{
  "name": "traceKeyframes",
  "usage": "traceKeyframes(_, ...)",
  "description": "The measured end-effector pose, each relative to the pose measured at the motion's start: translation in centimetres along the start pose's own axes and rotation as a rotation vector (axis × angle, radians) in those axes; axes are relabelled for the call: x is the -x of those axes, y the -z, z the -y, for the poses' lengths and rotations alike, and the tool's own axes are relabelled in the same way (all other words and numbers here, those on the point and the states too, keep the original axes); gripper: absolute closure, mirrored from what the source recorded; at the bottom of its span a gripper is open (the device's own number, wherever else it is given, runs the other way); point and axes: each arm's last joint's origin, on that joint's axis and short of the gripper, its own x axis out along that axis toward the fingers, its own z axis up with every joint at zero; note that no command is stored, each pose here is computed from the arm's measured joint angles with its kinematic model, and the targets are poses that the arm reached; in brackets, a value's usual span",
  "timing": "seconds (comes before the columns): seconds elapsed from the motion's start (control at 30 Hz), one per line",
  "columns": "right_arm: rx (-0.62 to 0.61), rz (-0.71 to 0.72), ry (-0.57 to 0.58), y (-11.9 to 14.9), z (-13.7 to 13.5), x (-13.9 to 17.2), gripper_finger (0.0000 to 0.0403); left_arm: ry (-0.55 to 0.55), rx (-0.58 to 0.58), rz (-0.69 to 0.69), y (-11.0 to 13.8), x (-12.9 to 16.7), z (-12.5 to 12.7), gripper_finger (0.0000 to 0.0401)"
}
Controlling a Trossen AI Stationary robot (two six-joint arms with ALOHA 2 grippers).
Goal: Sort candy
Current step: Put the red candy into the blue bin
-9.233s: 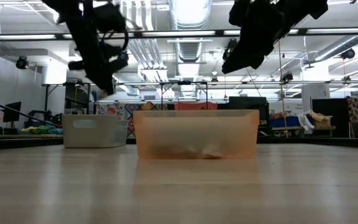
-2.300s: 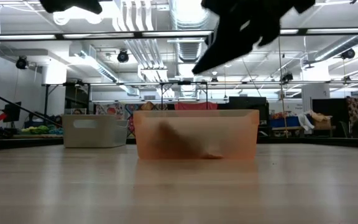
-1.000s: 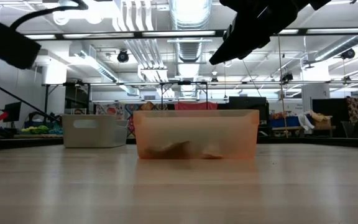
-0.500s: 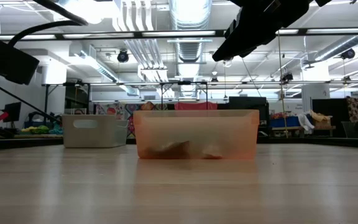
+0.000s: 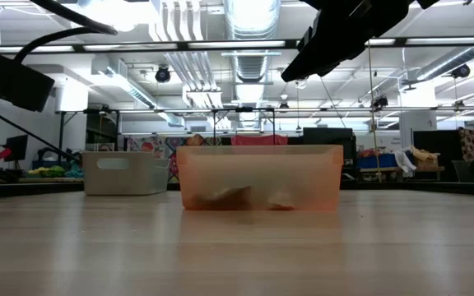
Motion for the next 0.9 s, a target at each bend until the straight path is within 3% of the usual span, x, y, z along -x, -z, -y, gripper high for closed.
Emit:
traceKeyframes(0.17, 0.003, -0.001, -0.001, 0.0, 0.0, 0.0, 0.0394, -0.002, -0.041, 0.014, -0.1, 0.5, -0.1, 0.0380)
traceKeyframes(0.3, 0.008, -0.001, -0.005, 0.0, -0.2, 0.0, 0.0394, 0.065, -0.094, 0.092, -0.5, 2.9, 0.2, 0.0389)
traceKeyframes(0.53, 0.069, 0.091, -0.051, -0.4, -1.9, 0.2, 0.0394, 0.271, -0.274, 0.554, -2.3, 11.0, 0.3, 0.0398)
traceKeyframes(0.63, 0.110, 0.217, -0.080, -0.5, -3.2, 0.3, 0.0394, 0.327, -0.402, 0.796, -2.9, 14.3, 0.4, 0.0398)
traceKeyframes(0.73, 0.168, 0.365, -0.103, -0.4, -4.4, 0.6, 0.0394, 0.385, -0.606, 0.969, -3.0, 16.4, 1.0, 0.0398)
traceKeyframes(0.9, 0.261, 0.581, -0.101, -0.9, -5.6, 1.5, 0.0394, 0.518, -0.930, 1.150, -3.3, 16.3, 2.5, 0.0399)
